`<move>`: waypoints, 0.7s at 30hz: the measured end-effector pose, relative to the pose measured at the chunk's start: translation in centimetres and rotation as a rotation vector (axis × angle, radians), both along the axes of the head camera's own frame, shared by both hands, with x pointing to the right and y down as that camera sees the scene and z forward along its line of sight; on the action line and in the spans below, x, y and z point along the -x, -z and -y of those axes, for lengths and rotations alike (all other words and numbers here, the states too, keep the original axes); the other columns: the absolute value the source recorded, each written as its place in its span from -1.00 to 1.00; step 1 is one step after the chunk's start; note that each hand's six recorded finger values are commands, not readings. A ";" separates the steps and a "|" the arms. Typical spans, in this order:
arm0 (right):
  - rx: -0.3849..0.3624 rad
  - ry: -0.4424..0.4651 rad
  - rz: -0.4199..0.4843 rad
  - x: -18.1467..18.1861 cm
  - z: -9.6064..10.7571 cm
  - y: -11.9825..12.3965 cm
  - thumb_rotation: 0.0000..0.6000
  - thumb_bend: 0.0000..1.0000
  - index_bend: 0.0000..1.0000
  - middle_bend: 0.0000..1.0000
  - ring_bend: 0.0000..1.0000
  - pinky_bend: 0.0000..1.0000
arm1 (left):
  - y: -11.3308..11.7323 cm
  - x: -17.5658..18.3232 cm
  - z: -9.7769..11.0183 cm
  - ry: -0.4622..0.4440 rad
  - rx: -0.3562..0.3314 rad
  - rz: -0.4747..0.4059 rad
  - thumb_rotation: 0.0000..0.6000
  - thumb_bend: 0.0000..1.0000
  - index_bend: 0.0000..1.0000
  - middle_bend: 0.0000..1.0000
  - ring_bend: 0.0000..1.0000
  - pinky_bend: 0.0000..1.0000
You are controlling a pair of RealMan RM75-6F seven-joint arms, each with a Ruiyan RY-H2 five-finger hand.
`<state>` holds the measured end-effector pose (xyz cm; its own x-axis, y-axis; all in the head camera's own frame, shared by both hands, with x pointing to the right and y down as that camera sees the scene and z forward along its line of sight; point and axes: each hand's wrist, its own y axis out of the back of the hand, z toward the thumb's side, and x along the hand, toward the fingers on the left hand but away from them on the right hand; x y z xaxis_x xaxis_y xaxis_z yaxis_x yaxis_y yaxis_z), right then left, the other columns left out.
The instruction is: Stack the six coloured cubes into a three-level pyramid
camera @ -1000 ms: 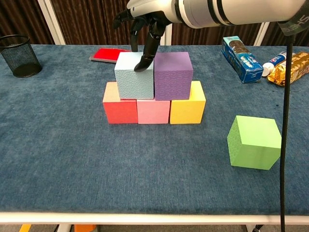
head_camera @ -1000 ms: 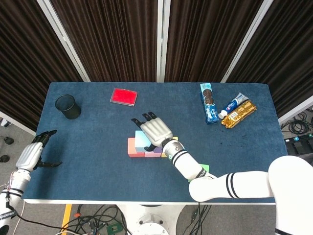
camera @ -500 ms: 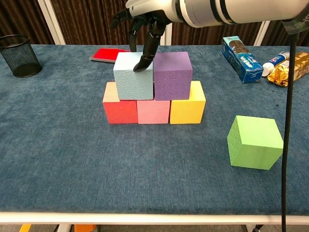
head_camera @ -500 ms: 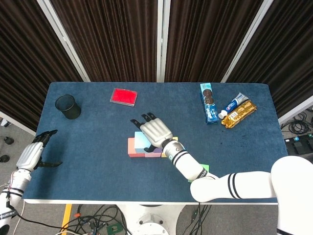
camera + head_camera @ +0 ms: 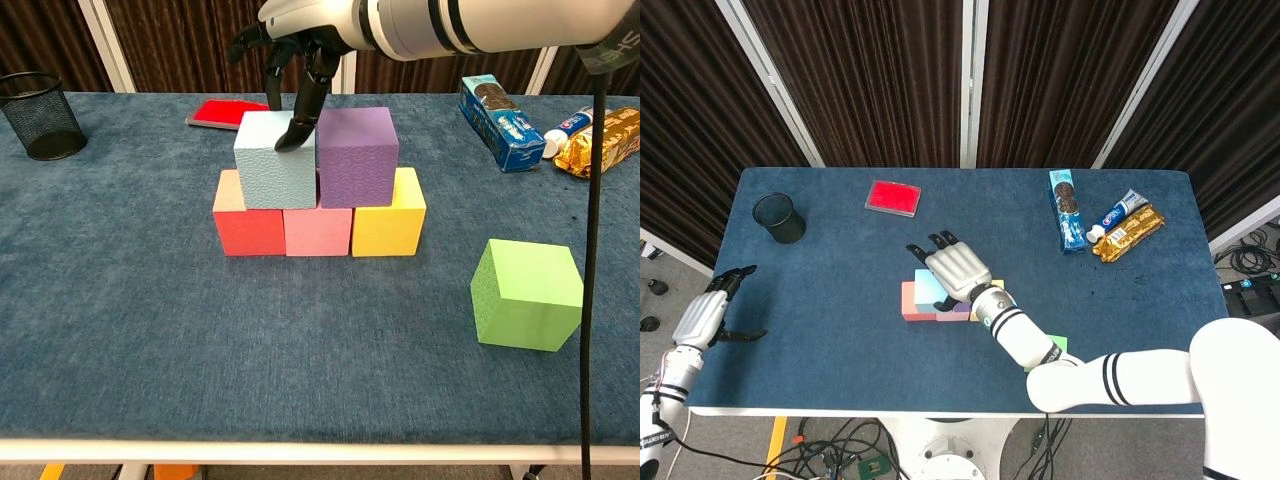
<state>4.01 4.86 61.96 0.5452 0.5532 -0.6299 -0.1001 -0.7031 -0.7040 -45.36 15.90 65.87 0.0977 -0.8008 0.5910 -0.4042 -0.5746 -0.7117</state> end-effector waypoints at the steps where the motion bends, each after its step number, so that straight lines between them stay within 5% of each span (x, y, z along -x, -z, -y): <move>1: 0.001 0.001 -0.001 0.0 0.0 0.0 1.00 -0.68 -1.00 -0.23 -1.00 -1.00 | 0.0 0.0 0.0 0.000 0.000 0.000 1.00 -0.93 -0.83 -0.82 -1.00 -0.87; 21: 0.001 0.005 -0.004 0.1 0.1 -0.1 1.00 -0.62 -1.00 -0.23 -1.00 -1.00 | 0.0 0.1 -0.1 0.002 -0.003 -0.002 1.00 -0.93 -0.83 -0.82 -1.00 -0.87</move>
<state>3.95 4.80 62.02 0.5452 0.5499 -0.6327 -0.1065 -0.7032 -0.7030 -45.44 15.96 65.86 0.0966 -0.8027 0.5885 -0.4067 -0.5715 -0.7127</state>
